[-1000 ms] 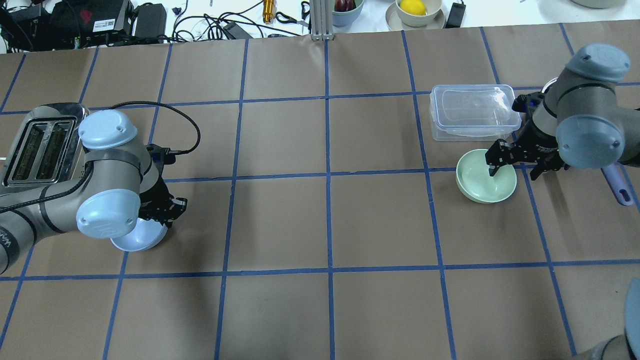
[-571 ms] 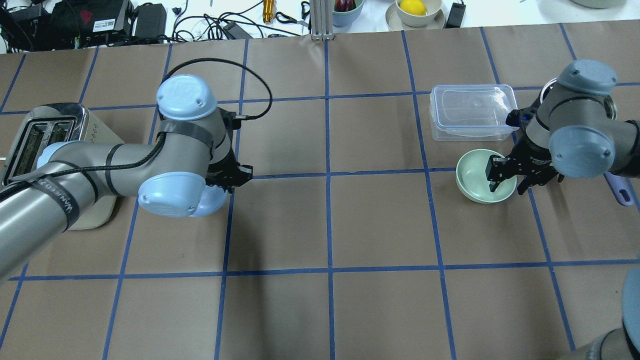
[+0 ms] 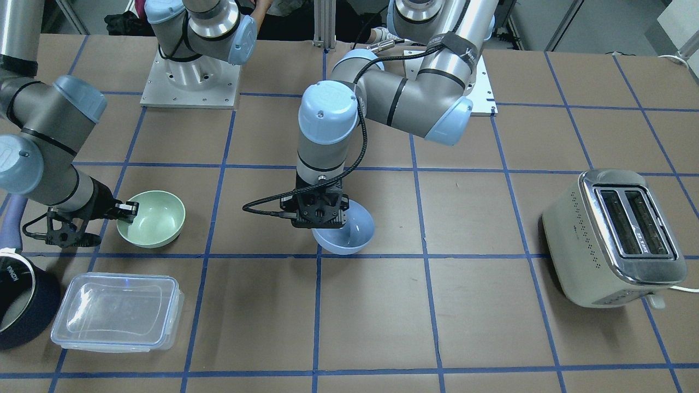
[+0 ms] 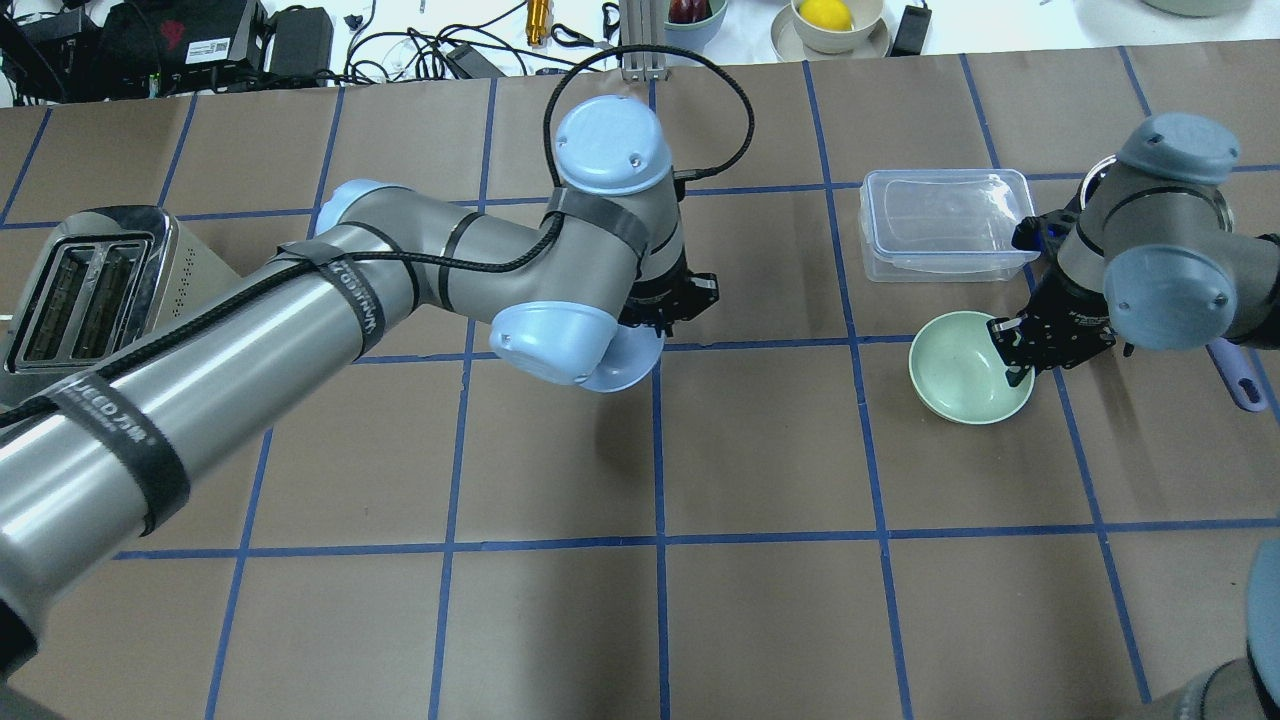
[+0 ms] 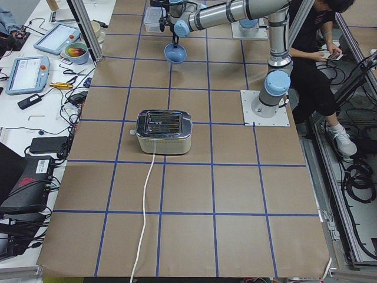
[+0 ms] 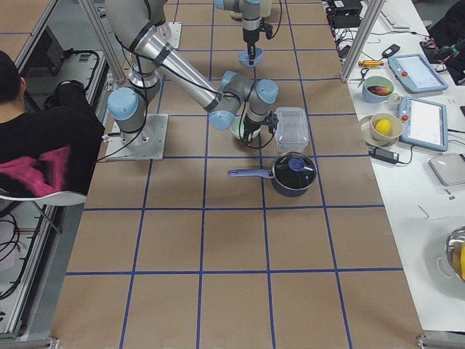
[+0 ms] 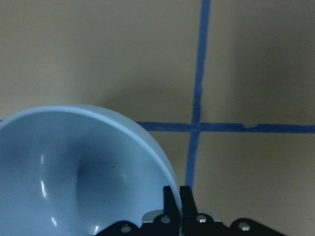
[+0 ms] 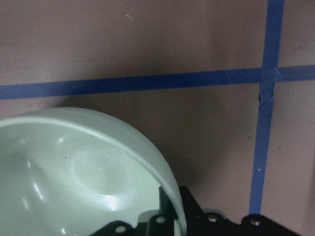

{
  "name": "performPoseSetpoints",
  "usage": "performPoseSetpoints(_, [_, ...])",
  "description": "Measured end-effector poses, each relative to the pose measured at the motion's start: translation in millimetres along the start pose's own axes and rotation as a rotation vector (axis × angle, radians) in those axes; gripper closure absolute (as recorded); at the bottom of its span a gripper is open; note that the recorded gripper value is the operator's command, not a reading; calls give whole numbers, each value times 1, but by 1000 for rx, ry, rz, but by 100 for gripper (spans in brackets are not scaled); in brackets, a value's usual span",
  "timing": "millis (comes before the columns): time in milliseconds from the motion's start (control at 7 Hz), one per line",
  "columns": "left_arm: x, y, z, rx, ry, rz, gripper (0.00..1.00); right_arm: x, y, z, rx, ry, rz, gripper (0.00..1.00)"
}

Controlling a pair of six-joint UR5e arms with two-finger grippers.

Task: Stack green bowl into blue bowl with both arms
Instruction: 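Carry the light blue bowl to the table center with the left gripper and release it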

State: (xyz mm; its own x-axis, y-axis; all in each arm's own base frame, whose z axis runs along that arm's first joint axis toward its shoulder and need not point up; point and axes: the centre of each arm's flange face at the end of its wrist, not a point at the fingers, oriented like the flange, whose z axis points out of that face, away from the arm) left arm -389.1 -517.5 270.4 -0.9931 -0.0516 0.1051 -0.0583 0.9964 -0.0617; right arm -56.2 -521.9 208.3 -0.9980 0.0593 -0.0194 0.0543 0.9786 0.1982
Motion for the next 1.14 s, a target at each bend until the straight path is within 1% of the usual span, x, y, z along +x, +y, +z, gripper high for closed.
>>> performPoseSetpoints(143, [17,-2,14,-9,0,-1,32,2,-5,-18,-2,1,-2,100])
performPoseSetpoints(286, [27,0,27,-21,-6,10,4,5,-11,-40,-12,-2,-3,100])
performPoseSetpoints(429, [30,-1,31,-9,-24,45,0,7,-16,-60,-22,-9,-8,100])
performPoseSetpoints(571, [28,-7,19,32,-54,95,0,9,-20,-75,-25,-15,-18,100])
performPoseSetpoints(714, [21,-17,-6,70,-72,121,0,7,-21,-81,-25,-26,-28,100])
performPoseSetpoints(857, [5,-31,-35,79,-87,135,0,3,-22,-84,-23,-52,-35,100])
performPoseSetpoints(1000, [-29,-49,-67,66,-104,156,0,-6,-22,-85,-16,-98,-41,100])
performPoseSetpoints(1143, [-70,-64,-99,51,-116,162,0,-20,-23,-86,-7,-131,-56,100])
